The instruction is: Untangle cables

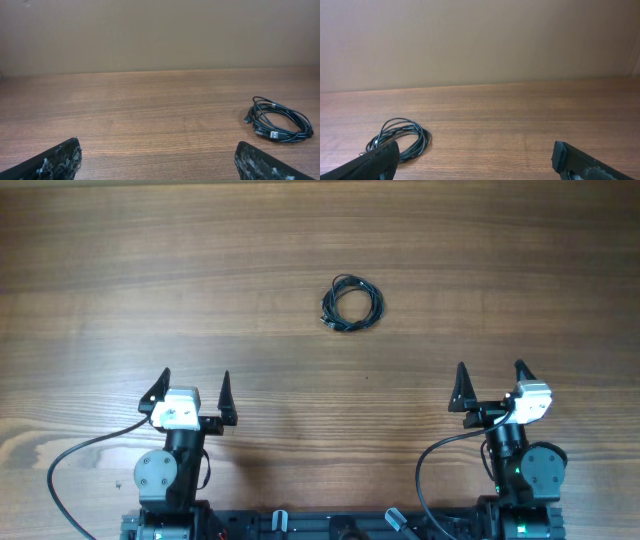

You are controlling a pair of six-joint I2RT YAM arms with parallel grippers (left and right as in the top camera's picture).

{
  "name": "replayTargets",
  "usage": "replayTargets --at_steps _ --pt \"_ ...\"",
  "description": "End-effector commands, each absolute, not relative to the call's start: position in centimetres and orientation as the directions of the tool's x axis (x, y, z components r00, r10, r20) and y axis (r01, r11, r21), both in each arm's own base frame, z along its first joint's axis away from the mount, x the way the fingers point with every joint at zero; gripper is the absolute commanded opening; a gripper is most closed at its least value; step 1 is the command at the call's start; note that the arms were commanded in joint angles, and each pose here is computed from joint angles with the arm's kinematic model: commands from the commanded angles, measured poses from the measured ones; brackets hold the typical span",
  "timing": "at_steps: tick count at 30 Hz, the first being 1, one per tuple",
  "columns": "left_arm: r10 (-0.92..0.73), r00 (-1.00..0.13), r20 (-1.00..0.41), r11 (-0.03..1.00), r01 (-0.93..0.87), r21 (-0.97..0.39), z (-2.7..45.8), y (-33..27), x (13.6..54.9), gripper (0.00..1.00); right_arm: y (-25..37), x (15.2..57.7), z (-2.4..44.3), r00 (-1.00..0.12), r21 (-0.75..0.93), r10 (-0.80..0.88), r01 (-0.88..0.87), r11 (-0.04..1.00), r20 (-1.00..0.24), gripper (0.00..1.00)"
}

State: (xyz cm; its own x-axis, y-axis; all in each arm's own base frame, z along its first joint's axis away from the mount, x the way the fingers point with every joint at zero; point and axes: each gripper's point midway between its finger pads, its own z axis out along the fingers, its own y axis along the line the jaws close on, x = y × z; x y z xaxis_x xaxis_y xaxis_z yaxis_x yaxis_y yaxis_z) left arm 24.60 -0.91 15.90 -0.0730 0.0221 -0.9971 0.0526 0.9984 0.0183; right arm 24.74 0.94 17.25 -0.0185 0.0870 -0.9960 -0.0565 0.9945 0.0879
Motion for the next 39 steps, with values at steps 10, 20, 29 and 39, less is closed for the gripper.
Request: replayTargets --at_steps 10,20,29,39 --pt "0.032 -0.075 -0.997 0.999 0.033 0.030 15.6 -0.5 24.6 1.00 0.6 24.8 17.2 -0.016 0.106 0.105 -0.036 0.994 -0.994 1.00" --pt "-0.004 -0.071 -0.997 0.996 0.085 -0.010 15.8 -1.5 24.6 1.00 0.6 24.8 17.2 -0.016 0.105 0.105 -0.036 0.994 -0.994 1.00" --pt "-0.056 -0.068 -0.996 0.983 0.168 -0.067 16.1 -2.9 24.4 1.00 0.6 24.8 17.2 -0.016 0.106 0.105 -0.036 0.994 -0.994 1.00" --pt "-0.333 -0.065 -0.941 0.901 0.271 -0.338 19.8 -4.7 23.6 1.00 0.6 24.8 17.2 -0.016 0.105 0.105 -0.036 0.994 -0.994 1.00"
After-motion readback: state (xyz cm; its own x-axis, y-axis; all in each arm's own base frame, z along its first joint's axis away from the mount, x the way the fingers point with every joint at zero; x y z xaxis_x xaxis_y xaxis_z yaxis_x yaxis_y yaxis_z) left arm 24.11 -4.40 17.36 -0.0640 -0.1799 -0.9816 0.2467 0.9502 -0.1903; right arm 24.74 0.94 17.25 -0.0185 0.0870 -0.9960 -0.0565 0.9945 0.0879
